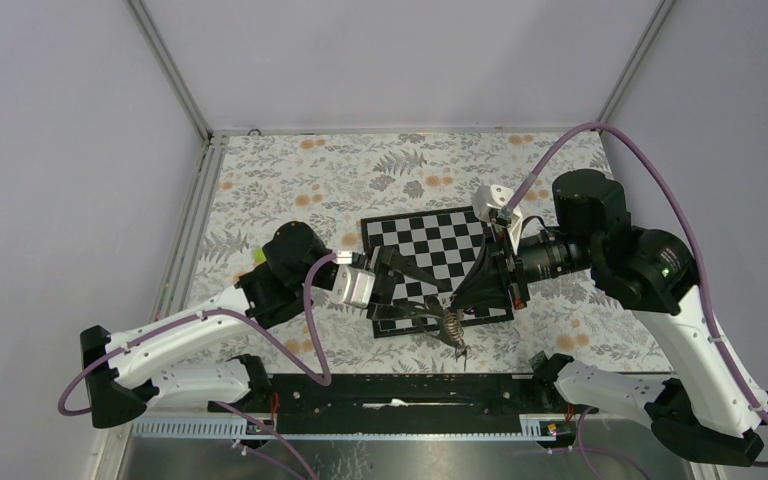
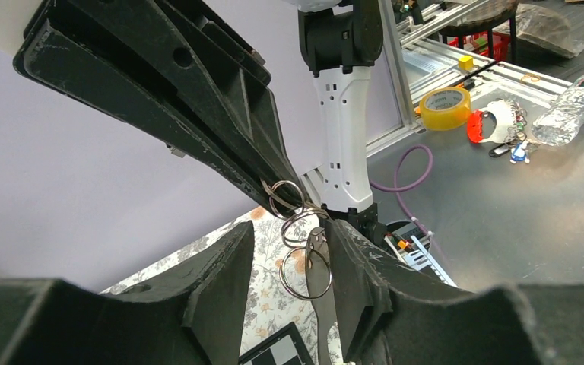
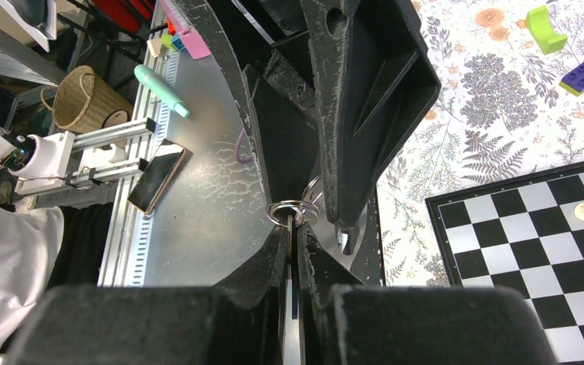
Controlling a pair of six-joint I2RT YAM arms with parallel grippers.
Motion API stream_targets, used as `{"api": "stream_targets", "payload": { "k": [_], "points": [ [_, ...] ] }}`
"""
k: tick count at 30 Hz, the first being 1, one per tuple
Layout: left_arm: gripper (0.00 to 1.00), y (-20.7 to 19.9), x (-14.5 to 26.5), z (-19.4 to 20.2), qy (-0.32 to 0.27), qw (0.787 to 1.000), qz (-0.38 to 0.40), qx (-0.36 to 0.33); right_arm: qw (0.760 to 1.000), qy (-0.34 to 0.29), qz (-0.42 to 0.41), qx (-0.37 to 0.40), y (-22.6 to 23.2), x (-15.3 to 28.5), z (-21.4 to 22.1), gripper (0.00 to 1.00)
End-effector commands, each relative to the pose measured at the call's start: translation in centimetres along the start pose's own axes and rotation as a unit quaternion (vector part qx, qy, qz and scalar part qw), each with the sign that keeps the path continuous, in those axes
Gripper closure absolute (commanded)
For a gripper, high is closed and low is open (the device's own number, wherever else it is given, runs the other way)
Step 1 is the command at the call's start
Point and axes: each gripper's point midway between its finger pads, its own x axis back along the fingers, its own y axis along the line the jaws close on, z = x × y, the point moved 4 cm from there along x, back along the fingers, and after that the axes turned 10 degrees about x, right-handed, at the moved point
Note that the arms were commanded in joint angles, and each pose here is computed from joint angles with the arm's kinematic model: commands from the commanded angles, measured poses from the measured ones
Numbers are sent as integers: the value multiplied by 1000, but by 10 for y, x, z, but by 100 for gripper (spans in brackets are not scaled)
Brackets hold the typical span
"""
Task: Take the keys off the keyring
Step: Remove the key from the keyring.
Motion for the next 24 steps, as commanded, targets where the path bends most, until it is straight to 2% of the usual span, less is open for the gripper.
{"api": "stream_targets", "payload": {
  "k": [1, 5, 18, 24],
  "points": [
    [54, -4, -3, -28, -33, 999, 28, -31, 1000, -9, 4, 18, -2, 0, -5, 94],
    [55, -5, -4, -28, -33, 998, 33, -31, 1000, -7, 5, 16, -4, -1, -3, 94],
    [73, -5, -5, -27, -32, 998, 41, -30, 1000, -2, 16, 18, -4, 1, -1, 94],
    [77, -3, -6, -26, -28, 998, 38, -30, 999, -1, 27, 25, -4, 4, -1, 94]
  ]
}}
